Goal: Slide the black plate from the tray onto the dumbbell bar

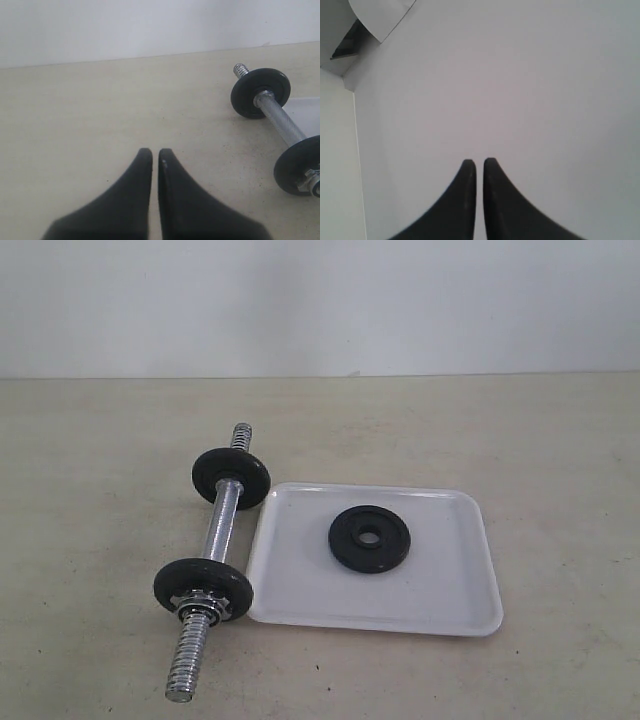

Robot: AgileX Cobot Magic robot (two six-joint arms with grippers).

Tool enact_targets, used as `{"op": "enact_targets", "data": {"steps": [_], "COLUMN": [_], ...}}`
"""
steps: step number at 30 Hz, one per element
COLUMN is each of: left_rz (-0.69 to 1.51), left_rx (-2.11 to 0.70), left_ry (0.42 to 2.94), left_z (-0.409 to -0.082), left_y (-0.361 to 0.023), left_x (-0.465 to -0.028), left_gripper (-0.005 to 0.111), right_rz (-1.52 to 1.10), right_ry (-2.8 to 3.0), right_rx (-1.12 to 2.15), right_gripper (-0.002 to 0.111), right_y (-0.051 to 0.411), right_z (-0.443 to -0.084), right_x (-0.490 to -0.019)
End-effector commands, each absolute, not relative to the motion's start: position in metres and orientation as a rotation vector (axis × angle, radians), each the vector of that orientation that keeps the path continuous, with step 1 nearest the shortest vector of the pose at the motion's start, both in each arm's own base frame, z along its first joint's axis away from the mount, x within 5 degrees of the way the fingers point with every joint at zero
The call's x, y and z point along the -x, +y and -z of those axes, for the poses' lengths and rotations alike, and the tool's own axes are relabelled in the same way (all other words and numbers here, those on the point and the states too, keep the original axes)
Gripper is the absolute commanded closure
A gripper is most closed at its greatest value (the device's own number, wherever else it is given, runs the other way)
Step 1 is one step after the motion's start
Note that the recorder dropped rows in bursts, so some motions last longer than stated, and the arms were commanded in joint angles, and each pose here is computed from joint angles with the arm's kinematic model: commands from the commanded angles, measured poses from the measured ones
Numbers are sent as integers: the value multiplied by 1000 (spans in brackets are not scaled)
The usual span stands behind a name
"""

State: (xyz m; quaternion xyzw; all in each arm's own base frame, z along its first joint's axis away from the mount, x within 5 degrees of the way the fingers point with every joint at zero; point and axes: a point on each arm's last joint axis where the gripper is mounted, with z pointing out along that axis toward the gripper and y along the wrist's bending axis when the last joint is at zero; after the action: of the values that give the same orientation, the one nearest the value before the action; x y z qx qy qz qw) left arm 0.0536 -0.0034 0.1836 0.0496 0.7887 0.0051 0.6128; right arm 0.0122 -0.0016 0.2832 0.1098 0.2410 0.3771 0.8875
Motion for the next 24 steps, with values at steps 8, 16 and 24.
{"op": "enact_targets", "data": {"steps": [8,16,24], "left_rz": [358,457,442], "left_rx": [264,420,427], "left_ry": [1491,1220,1142], "left_z": [-211,-232,-238], "left_y": [-3,7,10], "left_x": [-56,-52,-50], "left_gripper": [102,102,102], "right_rz": [-771,-775,-776], "right_ry": [503,456,442], "right_rx": [-190,-173,-165], "right_gripper": [104,104,104], "right_y": [1,1,1], "right_z": [-284,-286,-287], "right_x": [-11,-7,-6]}}
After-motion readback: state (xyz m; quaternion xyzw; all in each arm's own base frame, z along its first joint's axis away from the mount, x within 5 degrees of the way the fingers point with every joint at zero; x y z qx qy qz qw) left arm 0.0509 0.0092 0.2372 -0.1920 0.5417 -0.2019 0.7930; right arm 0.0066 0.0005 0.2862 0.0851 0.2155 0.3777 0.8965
